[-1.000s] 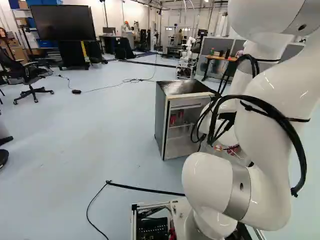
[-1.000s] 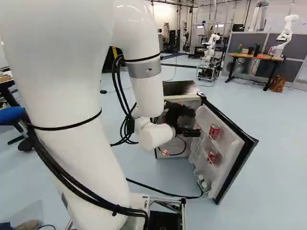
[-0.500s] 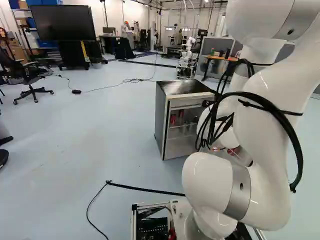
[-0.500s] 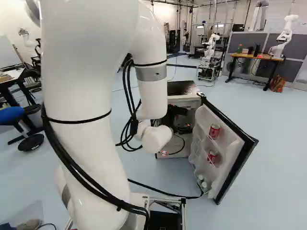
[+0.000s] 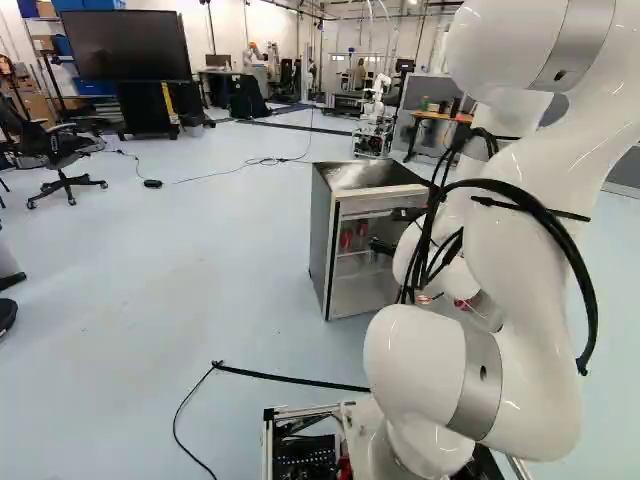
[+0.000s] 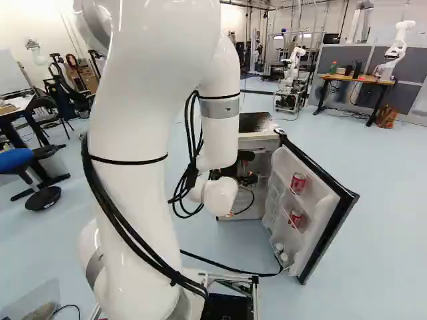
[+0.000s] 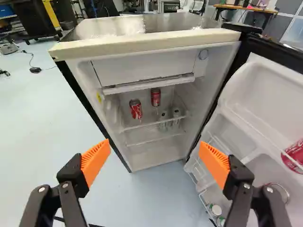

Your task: Grab a drink from the fridge

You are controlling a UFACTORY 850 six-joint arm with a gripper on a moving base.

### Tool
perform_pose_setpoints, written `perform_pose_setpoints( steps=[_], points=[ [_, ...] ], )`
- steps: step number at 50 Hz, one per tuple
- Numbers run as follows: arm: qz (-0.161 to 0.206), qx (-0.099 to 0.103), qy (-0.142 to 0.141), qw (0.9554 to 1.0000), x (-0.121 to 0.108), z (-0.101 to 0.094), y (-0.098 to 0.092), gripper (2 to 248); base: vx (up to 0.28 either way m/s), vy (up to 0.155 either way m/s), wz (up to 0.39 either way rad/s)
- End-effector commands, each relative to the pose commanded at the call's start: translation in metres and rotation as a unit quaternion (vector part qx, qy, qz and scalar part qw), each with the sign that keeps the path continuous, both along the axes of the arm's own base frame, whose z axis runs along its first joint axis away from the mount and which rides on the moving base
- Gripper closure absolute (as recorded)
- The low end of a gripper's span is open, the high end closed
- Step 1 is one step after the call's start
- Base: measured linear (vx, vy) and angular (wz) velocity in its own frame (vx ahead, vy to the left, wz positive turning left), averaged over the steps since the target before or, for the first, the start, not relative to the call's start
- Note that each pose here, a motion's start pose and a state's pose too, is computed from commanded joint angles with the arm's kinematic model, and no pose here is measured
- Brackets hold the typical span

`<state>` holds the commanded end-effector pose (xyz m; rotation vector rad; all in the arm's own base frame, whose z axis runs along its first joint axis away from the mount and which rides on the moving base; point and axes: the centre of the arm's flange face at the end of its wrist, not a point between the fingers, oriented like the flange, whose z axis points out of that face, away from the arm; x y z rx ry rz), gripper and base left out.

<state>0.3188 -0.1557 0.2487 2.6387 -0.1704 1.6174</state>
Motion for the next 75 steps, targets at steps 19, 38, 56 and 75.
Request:
perform_pose_setpoints(
  steps=[19,38,56,75],
  points=[
    [0.001,0.011,0.017,0.9998,0.007,-0.022,-0.004,3,0.000,0.000,0.000],
    [0.001,0.021,0.021,0.9996,0.012,-0.041,-0.006,3,0.000,0.000,0.000],
    [0.008,0.028,0.018,0.9994,0.020,-0.059,-0.008,3,0.000,0.000,0.000],
    [0.018,0.035,0.014,0.9991,0.033,-0.080,-0.011,3,0.000,0.000,0.000]
  ],
)
